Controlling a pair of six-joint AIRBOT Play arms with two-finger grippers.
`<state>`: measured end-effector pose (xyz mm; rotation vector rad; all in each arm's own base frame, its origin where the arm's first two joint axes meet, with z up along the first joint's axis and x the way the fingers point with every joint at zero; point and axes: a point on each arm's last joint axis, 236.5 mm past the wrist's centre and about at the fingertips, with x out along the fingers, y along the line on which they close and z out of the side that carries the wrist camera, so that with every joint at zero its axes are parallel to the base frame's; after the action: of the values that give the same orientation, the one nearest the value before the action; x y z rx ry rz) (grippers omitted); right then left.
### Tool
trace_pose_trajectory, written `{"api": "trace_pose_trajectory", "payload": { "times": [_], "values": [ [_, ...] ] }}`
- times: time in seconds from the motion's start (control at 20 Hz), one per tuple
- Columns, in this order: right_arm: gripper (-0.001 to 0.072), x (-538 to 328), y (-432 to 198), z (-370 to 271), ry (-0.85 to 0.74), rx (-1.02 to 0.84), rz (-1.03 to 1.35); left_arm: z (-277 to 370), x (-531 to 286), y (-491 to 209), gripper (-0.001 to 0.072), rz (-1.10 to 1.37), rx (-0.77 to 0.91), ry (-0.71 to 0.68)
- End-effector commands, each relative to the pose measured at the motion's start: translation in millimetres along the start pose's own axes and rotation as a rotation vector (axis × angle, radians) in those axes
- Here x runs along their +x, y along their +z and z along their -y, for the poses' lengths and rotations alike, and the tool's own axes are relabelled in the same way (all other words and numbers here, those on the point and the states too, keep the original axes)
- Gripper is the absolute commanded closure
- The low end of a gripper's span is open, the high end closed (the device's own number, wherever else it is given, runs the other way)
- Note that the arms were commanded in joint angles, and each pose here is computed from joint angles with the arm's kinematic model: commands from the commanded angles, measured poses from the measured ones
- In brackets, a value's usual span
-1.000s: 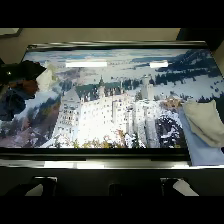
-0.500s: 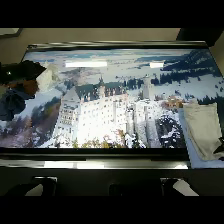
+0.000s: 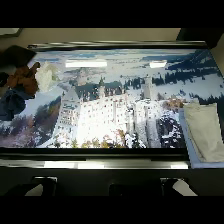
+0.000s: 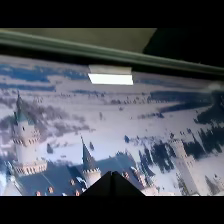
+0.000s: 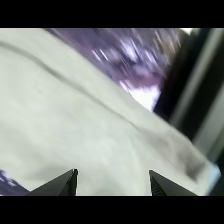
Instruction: Fold the shirts.
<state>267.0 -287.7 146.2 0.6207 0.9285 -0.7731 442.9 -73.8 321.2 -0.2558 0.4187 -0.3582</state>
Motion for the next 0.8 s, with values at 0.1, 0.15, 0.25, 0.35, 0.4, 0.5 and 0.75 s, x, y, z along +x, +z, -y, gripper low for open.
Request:
{"api": "trace_pose_trajectory", "payload": {
  "times": [0.1,0.15,0.25,0.35,0.4,0.5,0.75],
  "values": [
    [0.0157,-154.5,69.4,-221.0,0.538,-0.289,0.542,-85.1,-18.6,24.2,0.0687,-0.041,0.157,0.490],
    [0.0157,-141.2,26.7,-255.4,0.572,-0.399,0.421,-108.1,-14.6,-6.9,0.0686,-0.168,0.142,0.582],
    [0.0157,-85.8,-68.1,-289.5,0.528,-0.593,0.093,-129.7,-0.9,-88.1,0.0397,-0.458,0.046,0.625],
    [0.0159,-34.1,-161.5,-289.3,0.423,-0.661,-0.281,-129.2,2.8,-176.9,0.0030,-0.734,-0.049,0.591],
    [0.0164,-18.1,-195.1,-285.7,0.370,-0.675,-0.415,-124.7,3.7,-210.7,0.0030,-0.807,-0.074,0.561],
    [0.0163,1.8,-235.8,-281.9,0.289,-0.728,-0.559,-118.1,-2.6,-256.7,0.0031,-0.849,-0.084,0.546],
    [0.0158,11.3,-252.7,-290.0,0.258,-0.794,-0.561,-113.6,-14.3,-290.0,0.0030,-0.897,-0.068,0.537]
  ]
}}
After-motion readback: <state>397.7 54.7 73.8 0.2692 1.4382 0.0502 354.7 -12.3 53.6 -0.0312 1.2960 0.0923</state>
